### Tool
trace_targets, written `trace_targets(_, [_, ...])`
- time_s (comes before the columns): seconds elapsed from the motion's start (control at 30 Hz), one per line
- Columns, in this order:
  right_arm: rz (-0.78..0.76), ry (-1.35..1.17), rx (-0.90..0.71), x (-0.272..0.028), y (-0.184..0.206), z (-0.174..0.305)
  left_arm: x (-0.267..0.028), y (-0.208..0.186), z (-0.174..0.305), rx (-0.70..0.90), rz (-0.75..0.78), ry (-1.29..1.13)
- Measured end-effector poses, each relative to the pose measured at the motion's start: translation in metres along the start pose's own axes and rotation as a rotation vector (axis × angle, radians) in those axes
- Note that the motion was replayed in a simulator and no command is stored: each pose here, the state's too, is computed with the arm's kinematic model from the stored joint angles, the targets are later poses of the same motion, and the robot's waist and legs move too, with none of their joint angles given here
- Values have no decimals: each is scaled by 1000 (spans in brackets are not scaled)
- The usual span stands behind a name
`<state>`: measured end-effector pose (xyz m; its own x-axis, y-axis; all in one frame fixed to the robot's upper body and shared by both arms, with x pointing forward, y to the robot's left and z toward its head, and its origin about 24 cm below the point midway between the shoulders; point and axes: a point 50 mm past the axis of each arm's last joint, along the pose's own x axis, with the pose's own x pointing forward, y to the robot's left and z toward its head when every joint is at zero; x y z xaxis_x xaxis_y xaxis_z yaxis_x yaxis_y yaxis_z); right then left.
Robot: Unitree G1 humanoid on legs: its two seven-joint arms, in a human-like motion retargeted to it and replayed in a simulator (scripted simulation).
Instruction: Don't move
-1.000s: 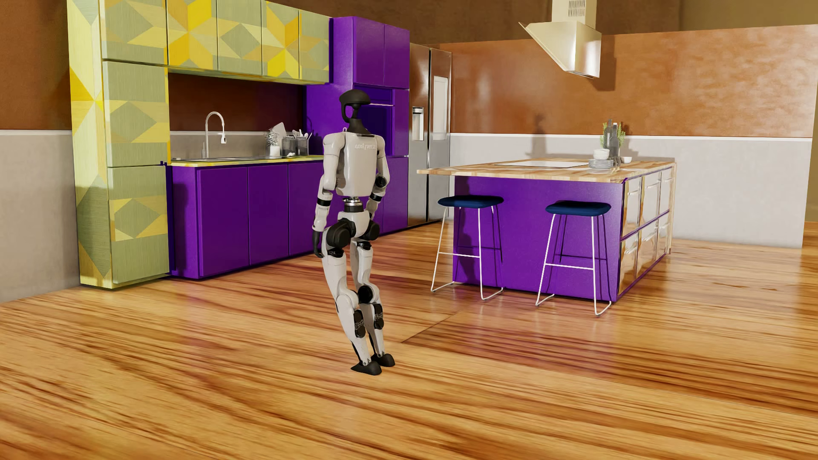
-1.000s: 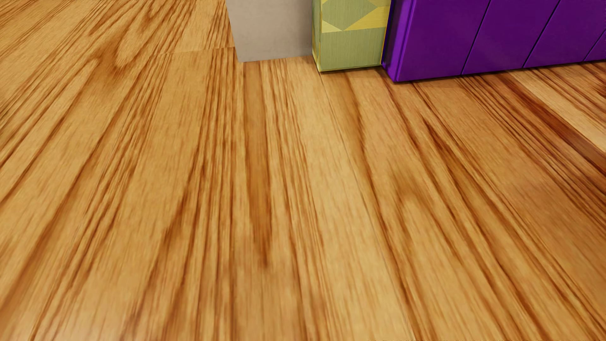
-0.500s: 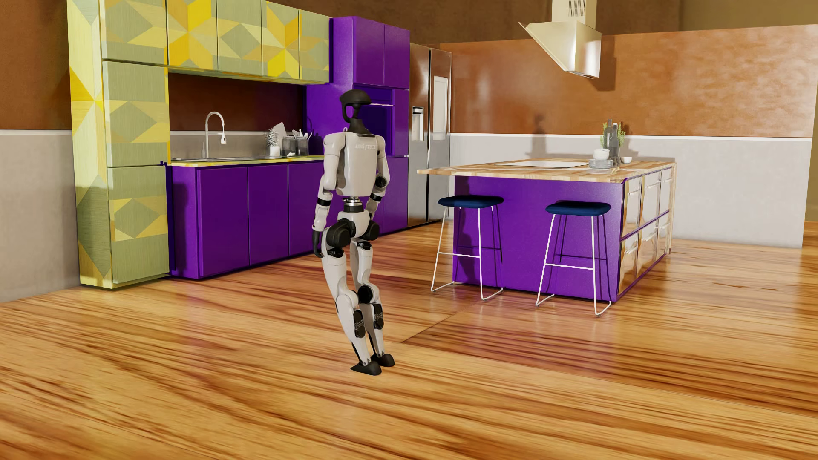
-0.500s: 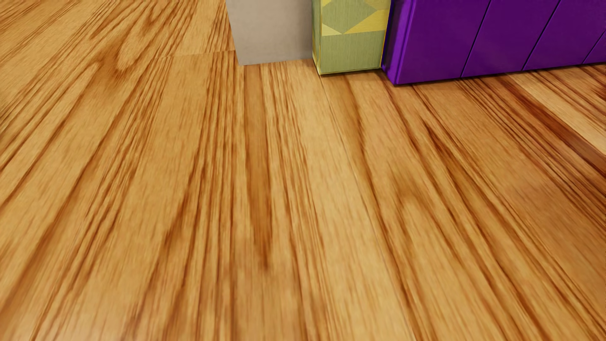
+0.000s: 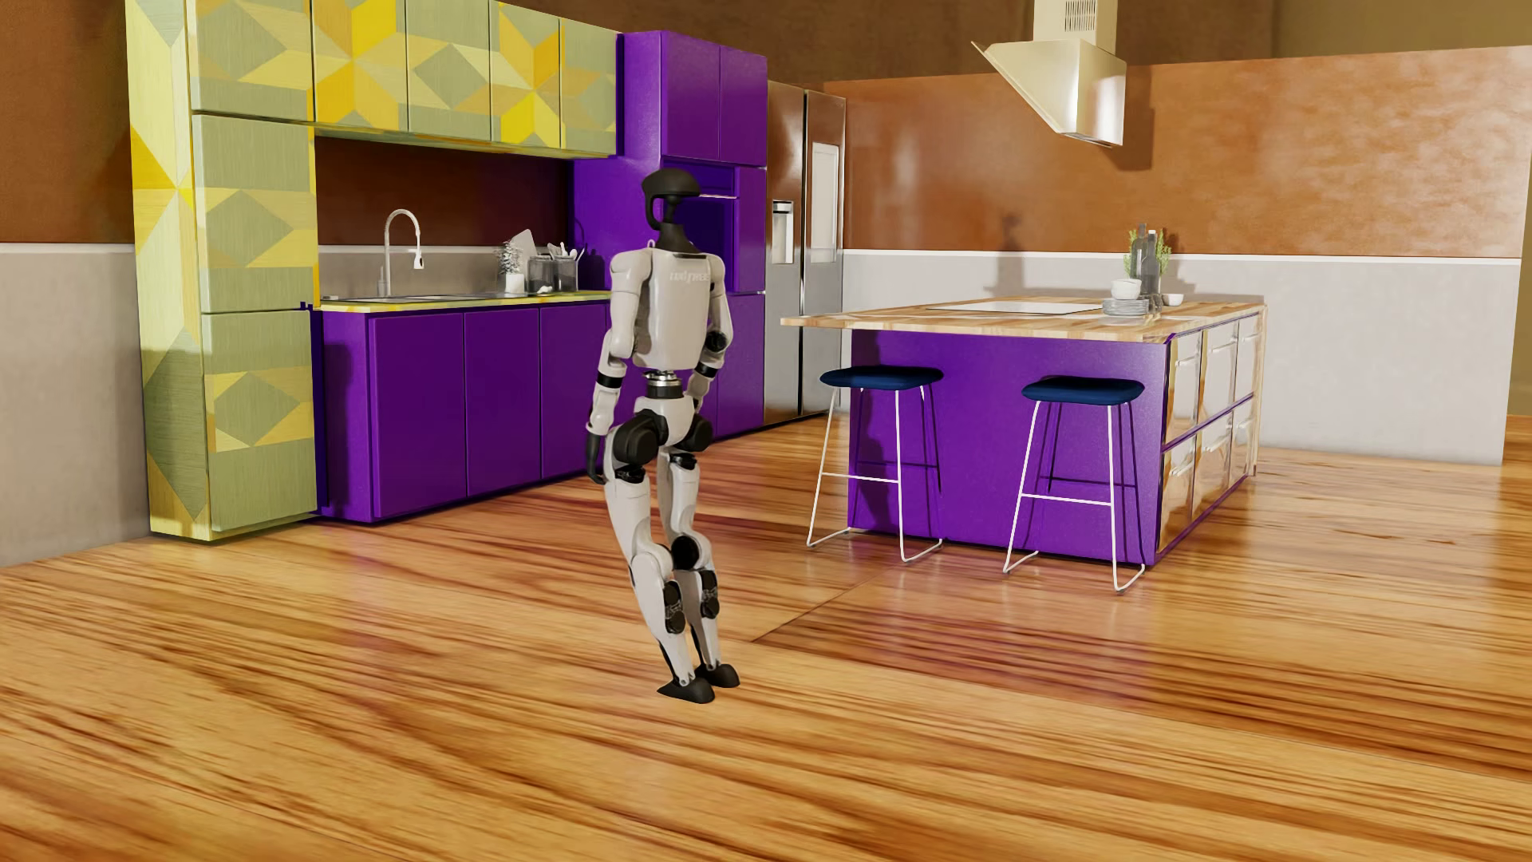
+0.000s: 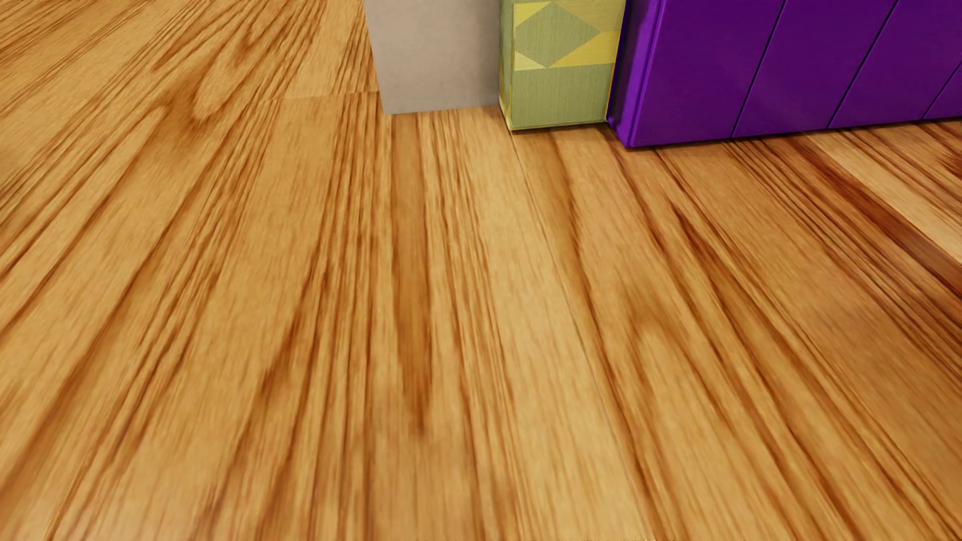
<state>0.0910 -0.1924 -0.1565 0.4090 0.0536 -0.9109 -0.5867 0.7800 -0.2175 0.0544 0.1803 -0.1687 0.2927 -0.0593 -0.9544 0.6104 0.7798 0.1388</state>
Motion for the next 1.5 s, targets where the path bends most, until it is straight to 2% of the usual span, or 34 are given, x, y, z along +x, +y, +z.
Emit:
trace_targets(0.4, [5,-2,-14,0,1,0,0,-1,-1,16,-6,2])
trace_targets(0.77, [-56,-11,80,-3,-13,-3,-5,6,-10,-102,43,5])
trace_targets(1.1, [-57,39,124,-12,-6,-26,-10,-4,-24,-123,25,30])
trace_targets(1.5, [-65,15,125,-10,-9,-18,-9,0,-20,-134,37,16])
